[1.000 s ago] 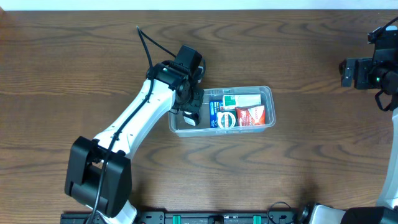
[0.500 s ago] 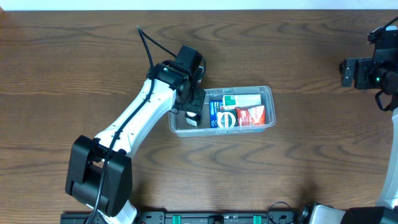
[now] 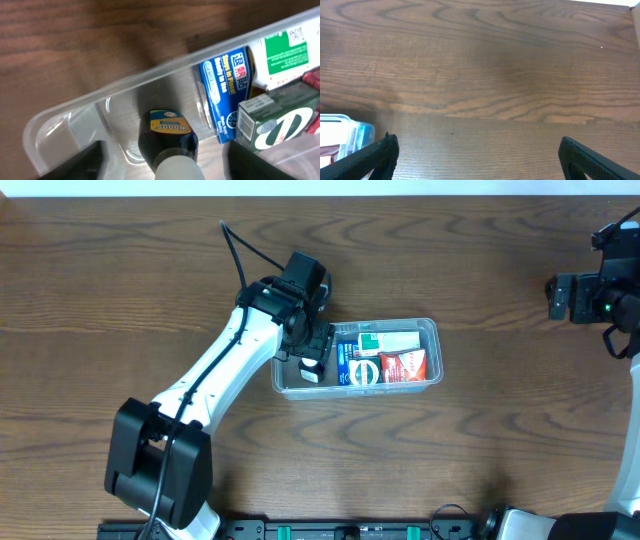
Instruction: Pack container
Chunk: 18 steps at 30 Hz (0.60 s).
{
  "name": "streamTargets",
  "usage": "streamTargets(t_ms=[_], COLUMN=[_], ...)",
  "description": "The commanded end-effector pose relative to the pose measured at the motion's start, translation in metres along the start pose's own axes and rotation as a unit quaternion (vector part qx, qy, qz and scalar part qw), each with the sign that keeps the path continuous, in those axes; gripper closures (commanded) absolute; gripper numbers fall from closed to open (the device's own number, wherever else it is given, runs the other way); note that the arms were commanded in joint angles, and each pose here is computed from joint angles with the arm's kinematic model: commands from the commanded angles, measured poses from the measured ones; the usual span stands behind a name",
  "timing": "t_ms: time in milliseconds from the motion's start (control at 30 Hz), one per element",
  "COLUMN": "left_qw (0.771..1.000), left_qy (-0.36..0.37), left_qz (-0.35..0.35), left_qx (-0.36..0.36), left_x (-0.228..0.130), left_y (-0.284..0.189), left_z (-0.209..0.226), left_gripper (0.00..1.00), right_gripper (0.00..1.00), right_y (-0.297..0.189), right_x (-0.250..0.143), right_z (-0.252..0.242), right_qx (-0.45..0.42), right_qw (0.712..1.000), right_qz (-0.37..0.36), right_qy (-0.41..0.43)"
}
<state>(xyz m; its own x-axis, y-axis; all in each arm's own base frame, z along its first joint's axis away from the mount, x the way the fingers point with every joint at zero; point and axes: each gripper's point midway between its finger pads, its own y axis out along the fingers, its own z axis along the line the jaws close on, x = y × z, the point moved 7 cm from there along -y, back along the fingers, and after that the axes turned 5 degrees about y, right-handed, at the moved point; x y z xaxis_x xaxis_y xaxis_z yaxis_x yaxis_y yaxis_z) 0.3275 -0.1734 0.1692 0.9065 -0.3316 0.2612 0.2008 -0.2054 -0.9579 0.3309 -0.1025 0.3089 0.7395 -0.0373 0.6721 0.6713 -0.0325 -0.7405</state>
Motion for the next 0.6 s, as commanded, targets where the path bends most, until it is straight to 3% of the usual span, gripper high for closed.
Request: streamTargets(t_ms=[0, 300, 567], left_qw=[0.998, 0.985, 0.981], left_qy=[0.004, 0.006, 0.007], left_qz=[-0.064, -0.168, -0.193], left_qx=[-0.002, 0.03, 0.027], left_x=[0.014, -0.012, -0.065], left_y=[-0.044, -0.144, -0.199], left_z=[-0.005, -0.003, -0.002], left_gripper=[0.02, 0.02, 0.02], right_gripper=[0.01, 0.01, 0.01], right_y=[-0.001, -0.001, -0.001], right_x=[0.001, 0.001, 0.001], right_z=[-0.004, -0.004, -0.004], right_qx=[-0.002, -0.002, -0.002], right_qw=[1.0, 1.0, 1.0], right_qz=[-0.002, -0.002, -0.002], right_qy=[0.011, 0.011, 0.011])
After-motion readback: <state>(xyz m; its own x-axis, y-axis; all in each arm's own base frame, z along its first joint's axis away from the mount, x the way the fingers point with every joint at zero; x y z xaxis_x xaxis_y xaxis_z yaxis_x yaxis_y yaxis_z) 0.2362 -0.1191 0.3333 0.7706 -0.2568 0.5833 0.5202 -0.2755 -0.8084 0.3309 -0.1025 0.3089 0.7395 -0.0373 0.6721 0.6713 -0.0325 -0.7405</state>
